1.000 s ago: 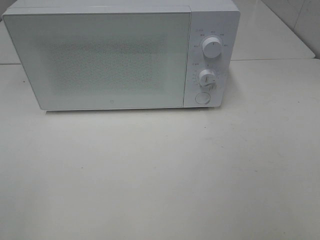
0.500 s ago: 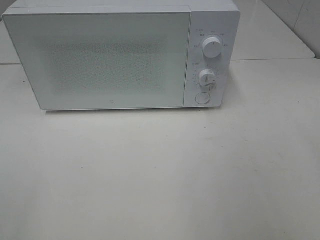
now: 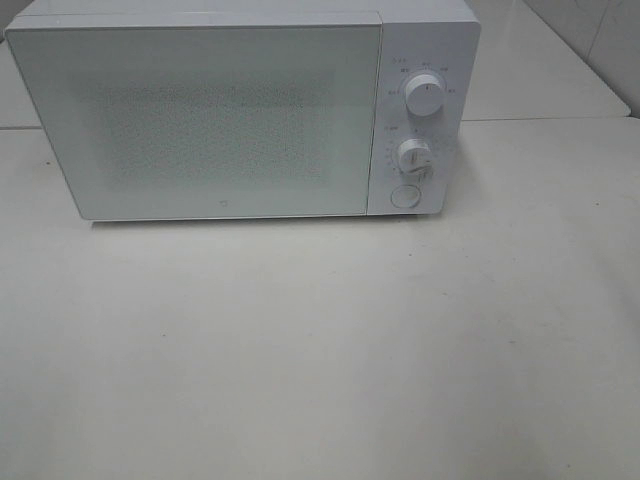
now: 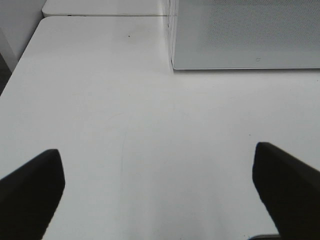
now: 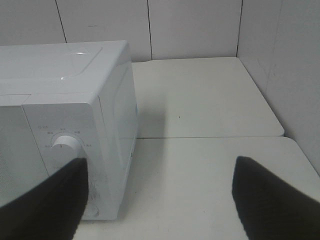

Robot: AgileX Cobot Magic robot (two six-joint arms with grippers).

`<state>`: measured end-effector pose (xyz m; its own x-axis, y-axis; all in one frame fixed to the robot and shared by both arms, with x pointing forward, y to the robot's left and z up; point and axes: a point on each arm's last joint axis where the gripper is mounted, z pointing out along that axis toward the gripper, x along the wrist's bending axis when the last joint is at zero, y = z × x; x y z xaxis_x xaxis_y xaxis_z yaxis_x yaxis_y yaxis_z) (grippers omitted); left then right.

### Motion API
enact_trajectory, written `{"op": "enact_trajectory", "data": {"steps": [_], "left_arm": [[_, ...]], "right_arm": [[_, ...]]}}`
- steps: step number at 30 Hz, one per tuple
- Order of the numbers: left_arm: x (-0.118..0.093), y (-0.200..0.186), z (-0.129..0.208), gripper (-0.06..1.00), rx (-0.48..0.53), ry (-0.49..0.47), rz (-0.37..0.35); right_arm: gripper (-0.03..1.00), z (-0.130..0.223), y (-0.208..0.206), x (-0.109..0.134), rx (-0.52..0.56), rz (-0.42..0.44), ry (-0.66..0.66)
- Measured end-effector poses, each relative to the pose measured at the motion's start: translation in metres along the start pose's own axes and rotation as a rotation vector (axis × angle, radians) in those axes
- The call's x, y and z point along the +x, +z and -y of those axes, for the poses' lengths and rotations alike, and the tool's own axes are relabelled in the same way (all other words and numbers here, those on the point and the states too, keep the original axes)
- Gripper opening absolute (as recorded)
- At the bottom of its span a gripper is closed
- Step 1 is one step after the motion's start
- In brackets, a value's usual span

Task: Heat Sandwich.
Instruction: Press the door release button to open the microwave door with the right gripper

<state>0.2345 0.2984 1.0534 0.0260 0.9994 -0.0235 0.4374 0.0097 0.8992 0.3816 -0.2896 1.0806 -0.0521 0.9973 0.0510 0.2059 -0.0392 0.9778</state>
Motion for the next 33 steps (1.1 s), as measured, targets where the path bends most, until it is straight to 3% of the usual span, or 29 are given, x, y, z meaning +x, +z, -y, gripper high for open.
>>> {"op": "enact_trajectory", "data": {"steps": [7, 17, 33], "left_arm": [[0.0, 0.0, 0.0, 0.96, 0.0, 0.0, 0.0], [0.0, 0.0, 0.0, 0.96, 0.0, 0.0, 0.0], [0.0, 0.0, 0.0, 0.96, 0.0, 0.0, 0.0]], "right_arm": [[0.77, -0.004, 0.026, 0.0, -0.084, -0.003, 0.001], [0.77, 0.016, 0.047, -0.001, -0.2, -0.006, 0.0], [0.77, 0.06, 0.075, -0.006, -0.173, 0.022, 0.02]]}}
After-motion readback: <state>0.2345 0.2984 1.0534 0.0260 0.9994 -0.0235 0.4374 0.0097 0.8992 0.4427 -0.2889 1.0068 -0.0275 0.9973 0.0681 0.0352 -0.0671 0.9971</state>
